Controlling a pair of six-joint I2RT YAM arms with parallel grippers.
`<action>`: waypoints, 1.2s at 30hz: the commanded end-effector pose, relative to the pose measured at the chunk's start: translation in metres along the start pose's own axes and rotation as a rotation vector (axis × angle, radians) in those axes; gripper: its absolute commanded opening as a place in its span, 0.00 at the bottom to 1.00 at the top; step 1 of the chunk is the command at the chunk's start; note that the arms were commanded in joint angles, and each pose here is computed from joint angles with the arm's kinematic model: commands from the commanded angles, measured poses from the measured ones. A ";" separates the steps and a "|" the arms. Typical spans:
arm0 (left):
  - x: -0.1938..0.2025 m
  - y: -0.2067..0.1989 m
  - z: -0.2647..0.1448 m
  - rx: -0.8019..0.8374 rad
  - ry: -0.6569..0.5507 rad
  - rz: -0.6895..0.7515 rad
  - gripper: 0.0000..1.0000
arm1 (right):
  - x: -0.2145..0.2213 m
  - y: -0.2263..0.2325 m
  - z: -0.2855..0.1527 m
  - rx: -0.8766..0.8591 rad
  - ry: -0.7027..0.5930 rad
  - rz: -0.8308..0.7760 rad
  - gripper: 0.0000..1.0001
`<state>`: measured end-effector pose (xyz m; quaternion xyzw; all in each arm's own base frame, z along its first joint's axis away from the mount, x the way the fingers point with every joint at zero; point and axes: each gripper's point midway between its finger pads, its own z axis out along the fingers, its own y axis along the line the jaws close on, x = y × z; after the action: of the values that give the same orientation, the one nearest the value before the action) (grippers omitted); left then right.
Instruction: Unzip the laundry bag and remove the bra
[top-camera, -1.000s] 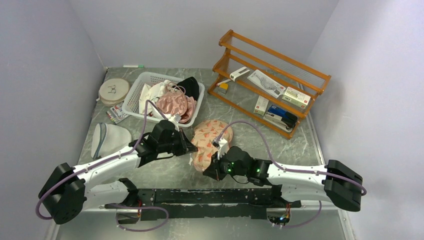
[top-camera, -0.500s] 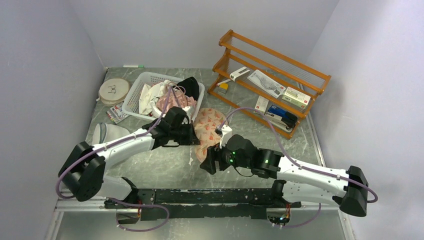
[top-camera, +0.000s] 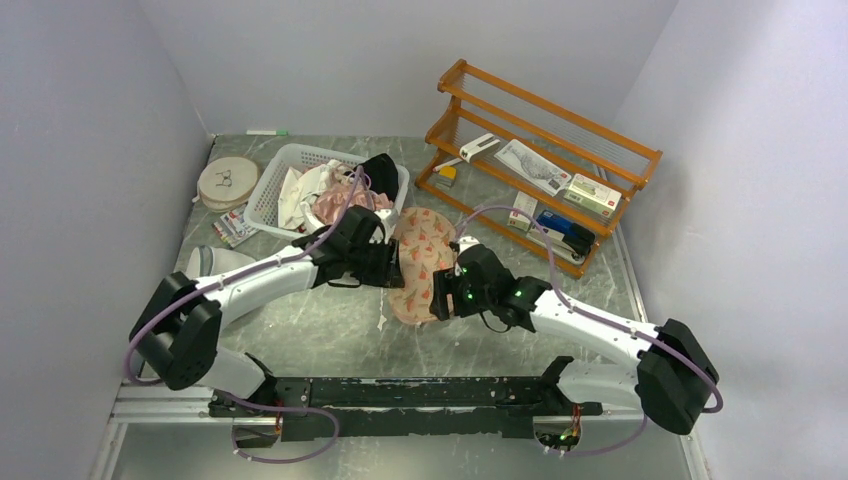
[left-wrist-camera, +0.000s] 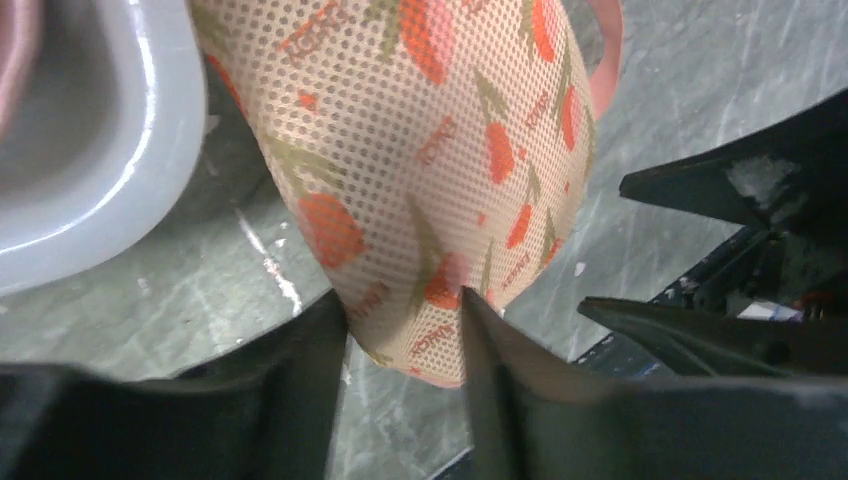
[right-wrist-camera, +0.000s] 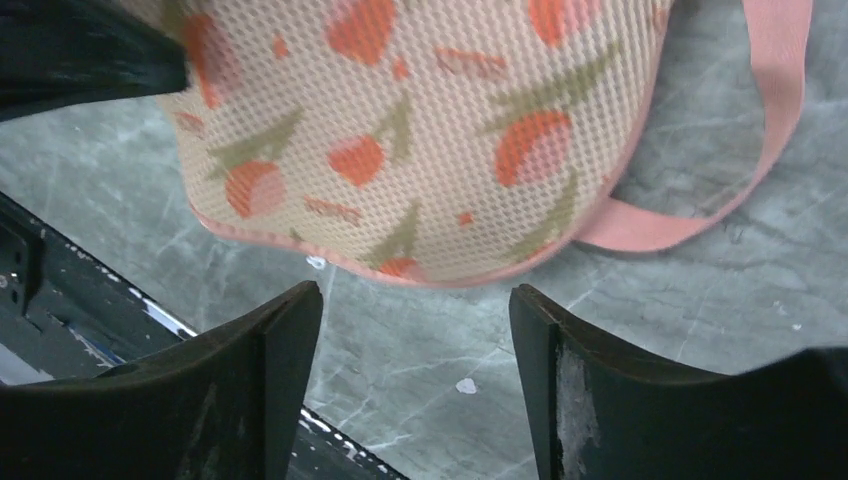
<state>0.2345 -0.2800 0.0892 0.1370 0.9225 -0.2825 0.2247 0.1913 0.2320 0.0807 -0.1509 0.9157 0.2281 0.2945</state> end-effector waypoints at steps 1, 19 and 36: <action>-0.004 0.014 -0.019 -0.084 -0.061 -0.033 0.62 | 0.009 0.000 0.003 -0.027 -0.016 0.042 0.71; 0.053 -0.007 0.015 0.175 -0.102 -0.336 0.79 | 0.036 0.034 0.020 -0.059 -0.159 -0.022 0.58; 0.022 -0.032 -0.022 0.297 -0.231 -0.515 0.07 | 0.043 0.050 0.035 0.011 -0.283 -0.035 0.49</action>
<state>0.1915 -0.2844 0.0825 -0.0756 0.8696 -0.4381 0.2147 0.1414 0.2839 0.0359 -0.1780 0.8729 0.2391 0.3862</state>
